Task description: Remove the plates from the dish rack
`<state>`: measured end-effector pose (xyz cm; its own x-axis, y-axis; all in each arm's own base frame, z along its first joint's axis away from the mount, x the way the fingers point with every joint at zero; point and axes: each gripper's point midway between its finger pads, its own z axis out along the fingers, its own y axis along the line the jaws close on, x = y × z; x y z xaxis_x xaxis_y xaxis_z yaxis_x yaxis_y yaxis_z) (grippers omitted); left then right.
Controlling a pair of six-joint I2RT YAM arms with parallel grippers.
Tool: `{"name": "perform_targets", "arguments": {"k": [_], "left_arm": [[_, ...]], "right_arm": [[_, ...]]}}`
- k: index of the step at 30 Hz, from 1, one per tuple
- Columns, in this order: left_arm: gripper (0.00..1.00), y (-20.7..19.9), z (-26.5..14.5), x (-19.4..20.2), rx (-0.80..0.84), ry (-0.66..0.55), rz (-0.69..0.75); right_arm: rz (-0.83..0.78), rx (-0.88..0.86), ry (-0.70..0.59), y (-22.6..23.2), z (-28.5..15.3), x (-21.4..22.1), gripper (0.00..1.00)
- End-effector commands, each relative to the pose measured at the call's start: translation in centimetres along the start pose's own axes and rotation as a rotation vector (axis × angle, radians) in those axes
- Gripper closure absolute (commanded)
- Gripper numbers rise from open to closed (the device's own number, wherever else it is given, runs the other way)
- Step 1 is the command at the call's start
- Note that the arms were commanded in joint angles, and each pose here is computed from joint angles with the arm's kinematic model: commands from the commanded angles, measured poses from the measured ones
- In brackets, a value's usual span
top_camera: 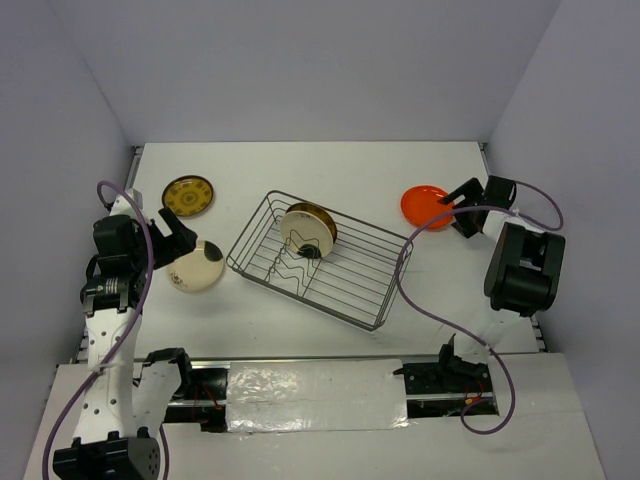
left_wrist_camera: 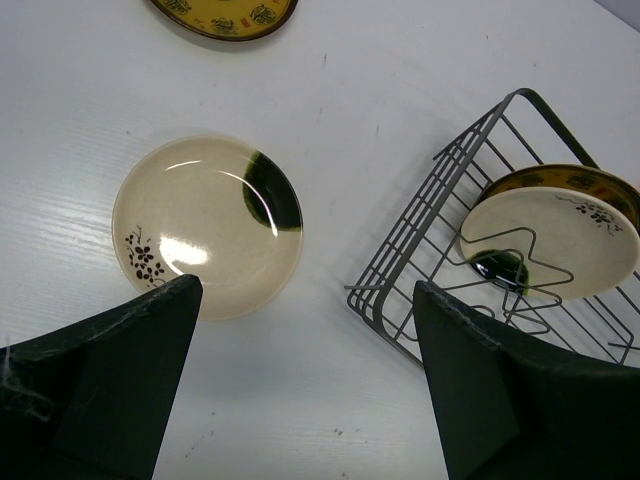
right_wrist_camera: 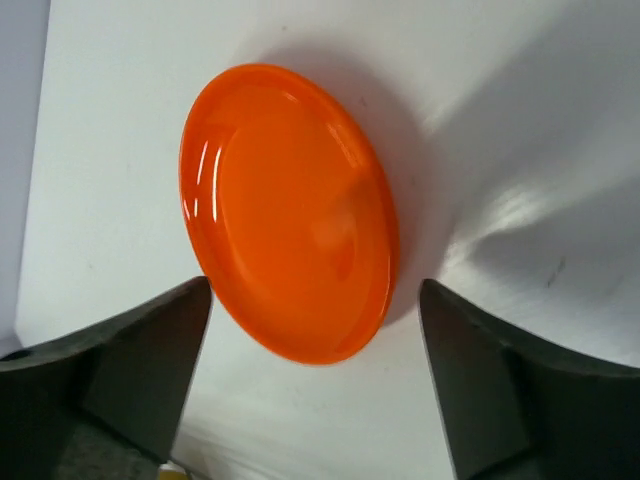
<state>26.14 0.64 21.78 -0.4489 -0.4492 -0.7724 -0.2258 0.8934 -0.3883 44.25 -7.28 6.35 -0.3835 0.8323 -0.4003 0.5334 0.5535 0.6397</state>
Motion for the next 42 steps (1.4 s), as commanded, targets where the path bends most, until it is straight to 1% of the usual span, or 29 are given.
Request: {"name": "perform_targets", "arguments": {"k": [1, 2, 3, 4, 7, 8, 9, 10, 11, 12, 13, 14, 15, 16, 17, 18, 19, 20, 21, 22, 24, 25, 31, 40, 41, 42], "left_arm": [[0.0, -0.6, 0.3, -0.4, 0.036, -0.015, 0.032], [0.0, -0.5, 0.3, -0.3, 0.035, -0.012, 0.03], [0.01, -0.6, 0.3, -0.3, 0.035, -0.014, 0.031], [0.0, -0.6, 0.3, -0.3, 0.036, -0.016, 0.031], [0.0, -0.5, 0.2, -0.4, 0.028, -0.018, 0.03], [0.0, -0.4, 0.2, -0.4, 0.022, -0.019, 0.028], [0.01, -0.1, 0.3, -0.3, 0.004, -0.017, 0.022], [0.01, 0.1, 0.2, -0.4, -0.007, -0.021, 0.019], [0.0, 0.4, 0.2, -0.5, -0.026, -0.022, 0.017], [0.0, 1.0, 0.2, -0.6, -0.062, -0.03, 0.007], [0.01, 1.3, 0.2, -0.5, -0.078, -0.023, 0.003], [0.0, 1.4, 0.2, -0.6, -0.087, -0.025, 0.002], [0.01, 1.5, 0.2, -0.6, -0.093, -0.024, 0.0], [0.01, 1.4, 0.2, -0.5, -0.089, -0.021, -0.001], [0.0, 1.3, 0.3, -0.5, -0.081, -0.021, 0.002], [0.0, 1.3, 0.3, -0.5, -0.077, -0.023, 0.003], [0.01, 1.2, 0.3, -0.4, -0.072, -0.019, 0.002], [0.01, 1.1, 0.3, -0.5, -0.071, -0.022, 0.004], [0.0, 1.1, 0.3, -0.5, -0.069, -0.021, 0.005], [0.0, 1.1, 0.3, -0.5, -0.068, -0.023, 0.005], [0.0, 1.1, 0.3, -0.4, -0.068, -0.019, 0.003], [0.01, 1.1, 0.3, -0.5, -0.066, -0.021, 0.005], [0.0, 0.9, 0.2, -0.5, -0.058, -0.021, 0.008], [0.0, 0.9, 0.2, -0.5, -0.057, -0.023, 0.008], [0.01, 0.9, 0.2, -0.4, -0.059, -0.022, 0.008], [0.0, 0.9, 0.2, -0.5, -0.057, -0.024, 0.008]], "right_arm": [[-0.087, 0.004, -0.093, 2.8, -3.2, -1.7, 0.08], [-0.116, 0.022, -0.131, 3.5, -4.3, -2.2, 0.02], [-0.141, 0.08, -0.189, 3.4, -4.8, -2.8, 0.0], [-0.171, 0.109, -0.197, 3.5, -5.5, -2.7, 0.0], [-0.28, 0.187, -0.278, 5.3, -7.7, -3.1, 0.0], [-0.321, 0.188, -0.319, 6.6, -8.9, -3.4, 0.0], [-0.389, 0.201, -0.358, 8.7, -9.9, -2.4, 0.0], [-0.483, 0.159, -0.366, 10.6, -10.5, -1.4, 0.0], [-0.56, 0.041, -0.386, 13.8, -12.3, -0.3, 0.01], [-0.663, -0.192, -0.352, 18.3, -13.2, 2.6, 0.05], [-0.861, -0.365, -0.3, 21.8, -14.9, 7.2, 0.08], [-0.964, -0.501, -0.265, 24.1, -16.7, 9.9, 0.11], [-1.061, -0.602, -0.213, 25.5, -17.9, 12.9, 0.19], [-1.225, -0.624, -0.204, 26.4, -18.9, 14.5, 0.19], [-1.341, -0.67, -0.151, 27.1, -19.5, 19.0, 0.19], [-1.453, -0.666, -0.15, 27.4, -19.8, 20.1, 0.19], [-1.509, -0.642, -0.107, 27.0, -18.6, 21.7, 0.2], [-1.562, -0.643, -0.078, 27.1, -18.7, 23.6, 0.22], [-1.603, -0.622, -0.048, 27.1, -18.8, 24.1, 0.27], [-1.636, -0.585, -0.009, 26.6, -17.4, 25.4, 0.29], [-1.678, -0.547, -0.013, 26.8, -16.9, 26.5, 0.33], [-1.695, -0.51, -0.008, 26.4, -16.0, 27.2, 0.33], [-1.736, -0.468, 0.033, 25.7, -13.8, 30.0, 0.37], [-1.762, -0.378, 0.056, 23.9, -10.8, 30.9, 0.47], [-1.764, -0.375, 0.061, 23.7, -10.6, 31.0, 0.53], [-1.768, -0.377, 0.07, 23.6, -10.5, 31.2, 0.56]]}}
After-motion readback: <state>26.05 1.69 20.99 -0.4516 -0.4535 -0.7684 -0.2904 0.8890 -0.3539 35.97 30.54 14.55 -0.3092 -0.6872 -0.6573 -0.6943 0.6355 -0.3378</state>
